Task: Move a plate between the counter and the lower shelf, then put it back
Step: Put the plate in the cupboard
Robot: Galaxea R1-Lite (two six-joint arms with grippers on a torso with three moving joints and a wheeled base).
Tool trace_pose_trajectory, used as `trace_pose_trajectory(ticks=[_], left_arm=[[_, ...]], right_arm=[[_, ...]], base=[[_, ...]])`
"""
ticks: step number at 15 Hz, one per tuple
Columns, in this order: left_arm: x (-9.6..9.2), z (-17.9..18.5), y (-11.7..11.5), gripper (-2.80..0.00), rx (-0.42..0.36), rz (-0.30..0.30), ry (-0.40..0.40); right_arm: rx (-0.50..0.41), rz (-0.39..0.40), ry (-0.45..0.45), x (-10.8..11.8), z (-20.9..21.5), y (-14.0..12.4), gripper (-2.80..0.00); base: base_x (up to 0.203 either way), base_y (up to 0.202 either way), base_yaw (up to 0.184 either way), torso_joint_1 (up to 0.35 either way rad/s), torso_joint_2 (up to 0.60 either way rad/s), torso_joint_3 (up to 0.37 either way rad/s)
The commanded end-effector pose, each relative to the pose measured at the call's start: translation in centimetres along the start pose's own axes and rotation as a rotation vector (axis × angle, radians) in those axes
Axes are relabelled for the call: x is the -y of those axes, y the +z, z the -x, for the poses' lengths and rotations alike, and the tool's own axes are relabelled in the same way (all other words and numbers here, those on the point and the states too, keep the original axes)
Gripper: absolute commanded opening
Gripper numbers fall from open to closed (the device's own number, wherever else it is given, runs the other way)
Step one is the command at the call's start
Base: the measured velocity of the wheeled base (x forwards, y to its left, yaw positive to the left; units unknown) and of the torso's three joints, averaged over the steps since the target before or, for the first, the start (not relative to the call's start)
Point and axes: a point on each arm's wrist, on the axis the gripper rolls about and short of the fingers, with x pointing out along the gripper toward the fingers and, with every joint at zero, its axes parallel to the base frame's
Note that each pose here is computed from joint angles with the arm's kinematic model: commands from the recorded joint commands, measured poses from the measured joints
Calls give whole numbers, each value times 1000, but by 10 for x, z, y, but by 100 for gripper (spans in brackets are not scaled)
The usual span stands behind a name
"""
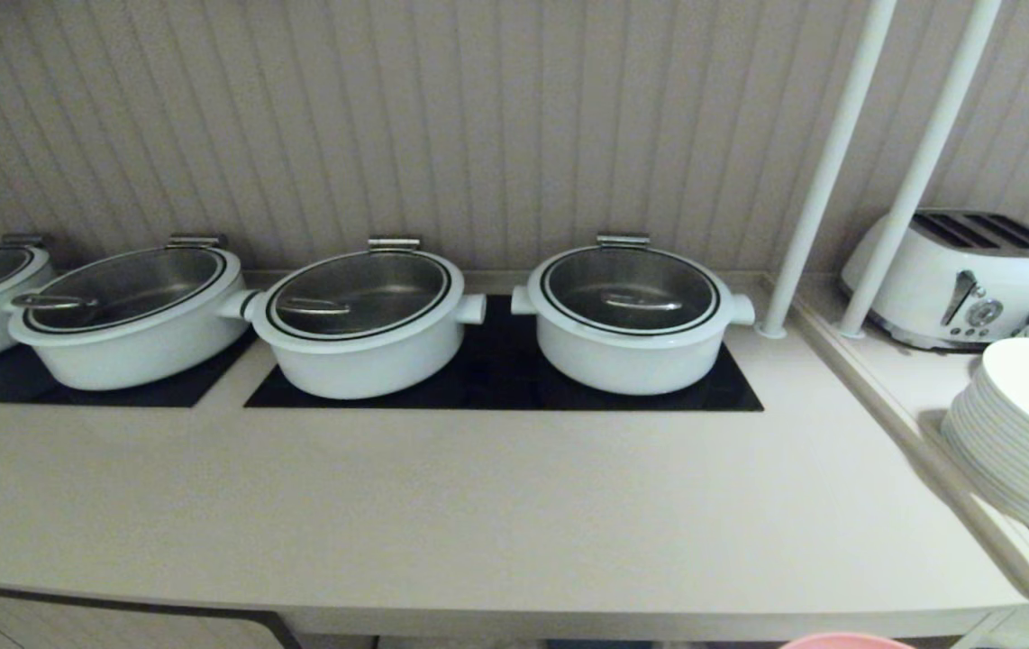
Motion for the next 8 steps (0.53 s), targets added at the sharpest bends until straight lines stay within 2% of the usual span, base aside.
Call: trace_pose_trajectory(ticks=[1, 4, 8], left_arm=[[0, 0, 0, -280, 1, 0, 0], [0, 0, 0, -280, 1, 0, 0], [0, 0, 0, -280, 1, 0, 0]], right_arm=[[-6, -6, -3, 0, 0, 0, -280], [-7, -12, -3, 0, 0, 0, -280], [-6, -11, -2, 0, 0, 0, -280]], base=[[0, 0, 0, 0, 0, 0], [0, 0, 0, 0, 0, 0], [0, 0, 0, -103, 205, 114]])
